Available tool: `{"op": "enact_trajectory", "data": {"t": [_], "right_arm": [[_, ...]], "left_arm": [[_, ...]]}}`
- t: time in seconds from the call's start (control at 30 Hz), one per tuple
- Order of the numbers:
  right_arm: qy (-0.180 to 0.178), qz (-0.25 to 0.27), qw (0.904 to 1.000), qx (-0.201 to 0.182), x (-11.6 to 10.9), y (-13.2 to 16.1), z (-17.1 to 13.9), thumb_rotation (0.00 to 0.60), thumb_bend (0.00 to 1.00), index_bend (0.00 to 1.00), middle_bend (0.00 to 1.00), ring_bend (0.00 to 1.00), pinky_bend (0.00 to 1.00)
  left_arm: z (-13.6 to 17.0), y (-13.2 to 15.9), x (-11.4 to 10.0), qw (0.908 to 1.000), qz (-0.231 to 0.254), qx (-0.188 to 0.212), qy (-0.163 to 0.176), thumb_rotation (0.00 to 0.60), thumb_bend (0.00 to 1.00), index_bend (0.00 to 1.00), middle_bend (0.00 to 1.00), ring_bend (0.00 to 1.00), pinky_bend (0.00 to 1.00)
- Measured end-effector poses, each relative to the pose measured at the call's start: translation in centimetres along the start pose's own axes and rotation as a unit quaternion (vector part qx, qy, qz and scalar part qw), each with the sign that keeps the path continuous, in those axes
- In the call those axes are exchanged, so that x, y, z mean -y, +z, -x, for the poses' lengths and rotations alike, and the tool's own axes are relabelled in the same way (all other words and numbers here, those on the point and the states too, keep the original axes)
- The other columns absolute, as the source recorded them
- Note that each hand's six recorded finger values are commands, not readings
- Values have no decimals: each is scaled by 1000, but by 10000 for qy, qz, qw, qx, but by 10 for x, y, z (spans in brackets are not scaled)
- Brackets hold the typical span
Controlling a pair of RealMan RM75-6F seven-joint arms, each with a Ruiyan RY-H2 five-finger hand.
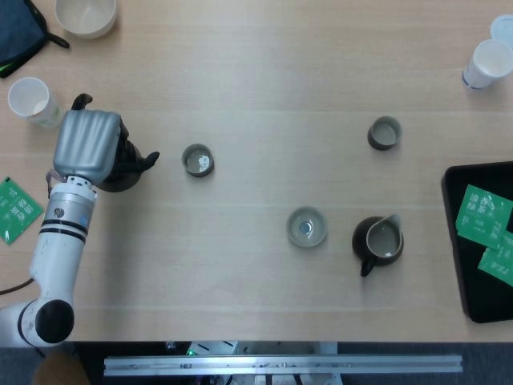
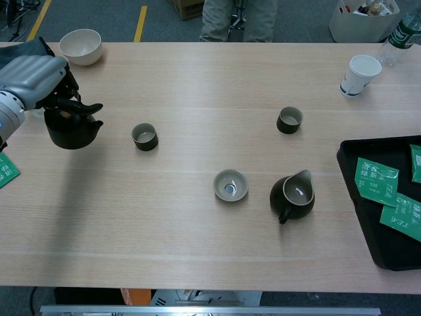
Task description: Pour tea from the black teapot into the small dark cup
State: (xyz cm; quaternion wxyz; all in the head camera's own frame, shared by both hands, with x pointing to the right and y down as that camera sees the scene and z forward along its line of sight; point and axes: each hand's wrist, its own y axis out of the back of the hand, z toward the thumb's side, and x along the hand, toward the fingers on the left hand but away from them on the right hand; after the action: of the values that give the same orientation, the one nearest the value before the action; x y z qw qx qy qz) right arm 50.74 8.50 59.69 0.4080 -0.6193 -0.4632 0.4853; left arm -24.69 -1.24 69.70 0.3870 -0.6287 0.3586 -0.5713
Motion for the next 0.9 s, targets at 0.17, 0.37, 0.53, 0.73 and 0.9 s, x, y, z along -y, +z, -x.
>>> {"op": "enact_trajectory", "data": {"t": [0.17, 0.37, 0.53, 0.73, 0.9], "right_arm": [[-31, 1, 10000, -1, -2, 0, -2, 600, 146, 334, 325, 221, 238], [-60, 12, 10000, 18, -4, -1, -5, 600, 146, 335, 325, 221, 238], [-85, 16, 10000, 34, -5, -3, -8, 600, 146, 334, 325, 221, 238], [-97, 28, 9999, 53, -6, -5, -10, 600, 146, 334, 325, 221, 238], [-113, 38, 9999, 63, -6, -6, -11, 600, 146, 334, 325, 221, 238]], "left_arm": [[-3, 2, -2, 9999, 112, -46, 110, 249, 192, 989, 1000, 984, 217], [-6, 8, -4, 9997, 162, -24, 206, 255, 210, 995, 1000, 990, 224], [-6, 15, -4, 9996, 160, 39, 247, 312, 272, 995, 1000, 991, 228], [-4, 23, -6, 9993, 184, 120, 308, 358, 308, 994, 1000, 991, 228], [-3, 27, -7, 9991, 158, 170, 366, 464, 309, 993, 1000, 992, 232]]}}
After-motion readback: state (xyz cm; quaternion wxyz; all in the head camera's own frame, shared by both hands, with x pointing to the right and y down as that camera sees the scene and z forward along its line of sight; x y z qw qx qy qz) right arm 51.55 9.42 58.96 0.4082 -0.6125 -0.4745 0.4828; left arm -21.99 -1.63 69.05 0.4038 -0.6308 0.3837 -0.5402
